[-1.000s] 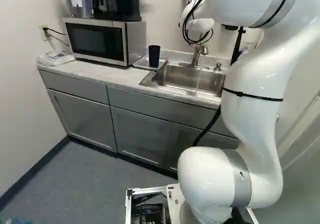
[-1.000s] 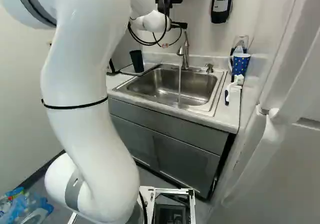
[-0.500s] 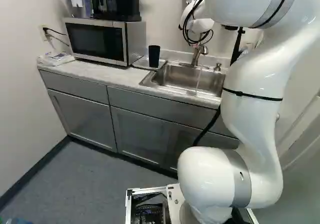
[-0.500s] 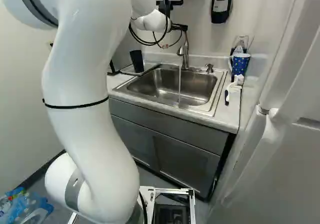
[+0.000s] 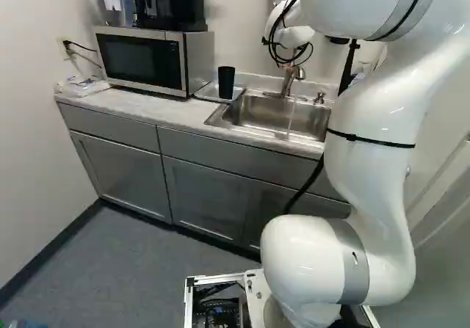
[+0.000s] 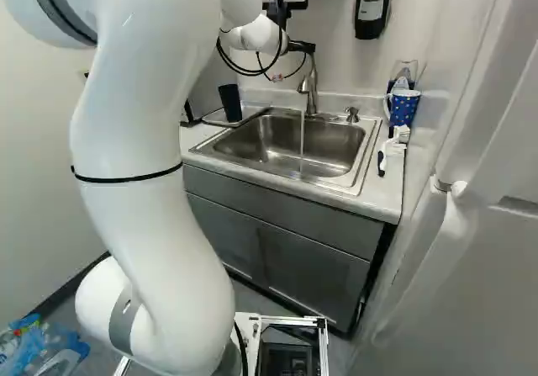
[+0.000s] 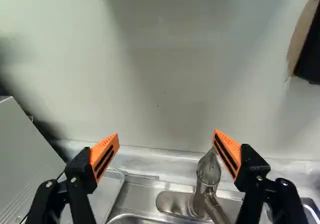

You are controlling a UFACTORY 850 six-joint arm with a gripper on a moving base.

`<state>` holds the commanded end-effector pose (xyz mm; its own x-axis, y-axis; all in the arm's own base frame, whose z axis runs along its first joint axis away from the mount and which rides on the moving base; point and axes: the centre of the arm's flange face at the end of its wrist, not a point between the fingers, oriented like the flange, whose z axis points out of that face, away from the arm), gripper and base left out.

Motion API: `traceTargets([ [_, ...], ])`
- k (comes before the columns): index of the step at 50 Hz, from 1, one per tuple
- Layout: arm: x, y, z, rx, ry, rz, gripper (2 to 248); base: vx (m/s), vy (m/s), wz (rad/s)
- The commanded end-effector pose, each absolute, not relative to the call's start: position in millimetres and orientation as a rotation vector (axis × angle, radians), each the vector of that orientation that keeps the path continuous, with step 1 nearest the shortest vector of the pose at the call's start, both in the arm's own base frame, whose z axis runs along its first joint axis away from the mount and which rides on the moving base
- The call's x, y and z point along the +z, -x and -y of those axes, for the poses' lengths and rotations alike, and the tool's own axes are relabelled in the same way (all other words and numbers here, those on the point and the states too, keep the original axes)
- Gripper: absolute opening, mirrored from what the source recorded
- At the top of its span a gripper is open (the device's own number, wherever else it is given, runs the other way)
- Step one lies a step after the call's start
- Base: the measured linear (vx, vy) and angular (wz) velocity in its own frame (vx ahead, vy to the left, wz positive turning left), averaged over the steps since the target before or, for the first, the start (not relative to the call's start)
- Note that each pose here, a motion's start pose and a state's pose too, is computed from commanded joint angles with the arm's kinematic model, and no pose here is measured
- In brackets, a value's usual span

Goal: Rinse the cup and place it in the tray

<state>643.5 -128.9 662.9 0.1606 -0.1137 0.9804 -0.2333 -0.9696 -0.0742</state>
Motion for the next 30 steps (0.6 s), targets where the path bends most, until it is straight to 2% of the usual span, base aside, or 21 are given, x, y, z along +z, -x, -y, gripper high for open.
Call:
traceTargets([
  [30,679,-642,128,1.977,-2.293,0.344,247,0.000,0.000,0.000],
])
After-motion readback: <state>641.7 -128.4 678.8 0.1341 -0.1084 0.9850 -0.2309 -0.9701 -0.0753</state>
